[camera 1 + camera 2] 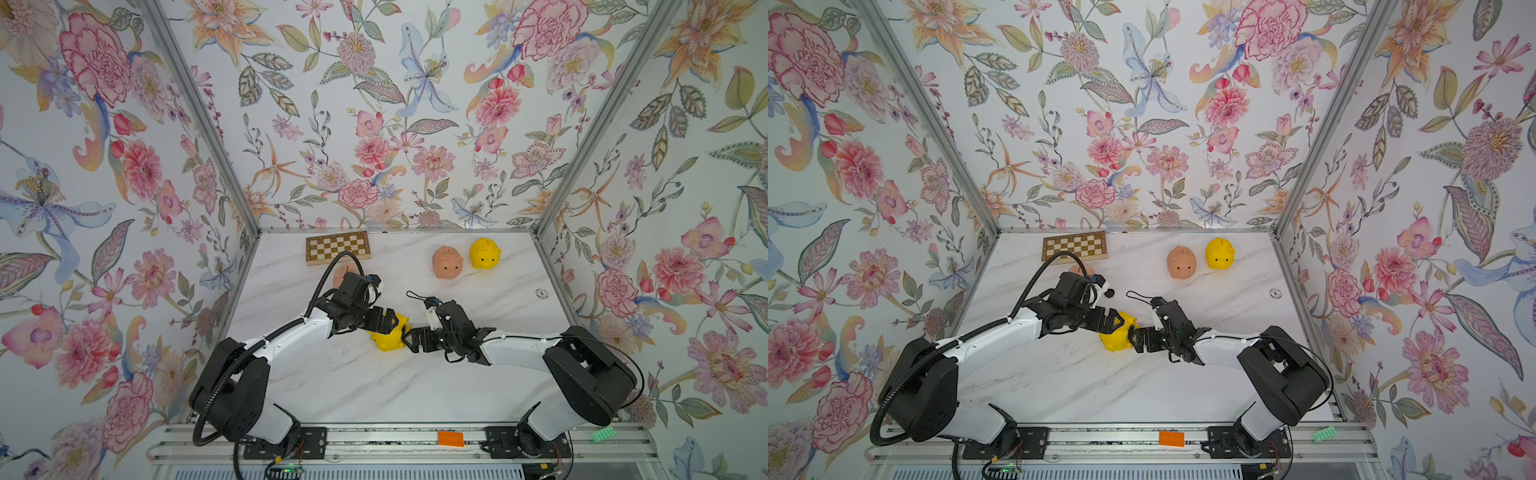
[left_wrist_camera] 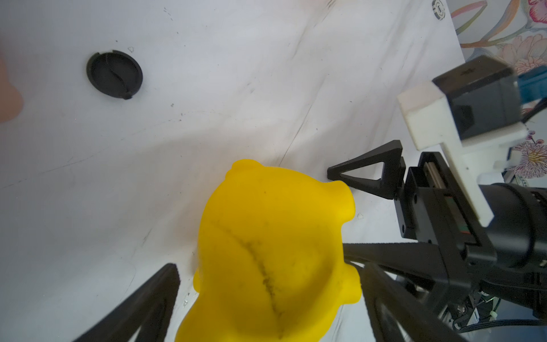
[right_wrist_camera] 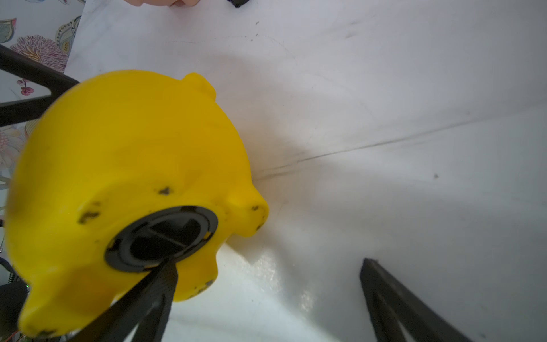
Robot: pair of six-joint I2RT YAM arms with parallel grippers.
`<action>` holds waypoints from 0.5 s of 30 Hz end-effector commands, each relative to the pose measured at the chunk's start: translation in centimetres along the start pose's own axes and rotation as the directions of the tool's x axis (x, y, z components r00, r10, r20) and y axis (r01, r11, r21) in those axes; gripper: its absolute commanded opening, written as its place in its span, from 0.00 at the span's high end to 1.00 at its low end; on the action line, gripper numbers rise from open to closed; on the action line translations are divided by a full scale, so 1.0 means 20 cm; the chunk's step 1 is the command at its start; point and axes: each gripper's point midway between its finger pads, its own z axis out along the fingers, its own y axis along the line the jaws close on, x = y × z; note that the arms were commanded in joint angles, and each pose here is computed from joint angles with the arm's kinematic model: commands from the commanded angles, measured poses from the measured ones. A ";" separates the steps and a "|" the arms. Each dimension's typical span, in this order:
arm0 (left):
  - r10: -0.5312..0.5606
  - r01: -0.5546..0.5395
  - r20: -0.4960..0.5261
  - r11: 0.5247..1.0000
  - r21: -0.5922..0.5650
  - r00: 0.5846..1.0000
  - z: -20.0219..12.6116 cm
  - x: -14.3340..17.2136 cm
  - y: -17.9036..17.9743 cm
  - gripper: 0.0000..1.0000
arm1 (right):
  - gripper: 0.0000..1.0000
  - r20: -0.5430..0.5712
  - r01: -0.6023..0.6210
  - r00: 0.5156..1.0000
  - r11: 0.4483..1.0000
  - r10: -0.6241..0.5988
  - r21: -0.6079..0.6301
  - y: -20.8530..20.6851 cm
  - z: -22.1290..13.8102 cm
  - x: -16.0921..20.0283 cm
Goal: Open piggy banks
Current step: Adjust the piggy bank at the center of the board.
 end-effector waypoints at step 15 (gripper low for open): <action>0.052 -0.061 -0.104 0.994 -0.085 0.993 0.15 0.08 0.05 0.01 | 0.01 0.006 0.006 1.000 1.000 -0.006 -0.001 0.00 0.02 -0.04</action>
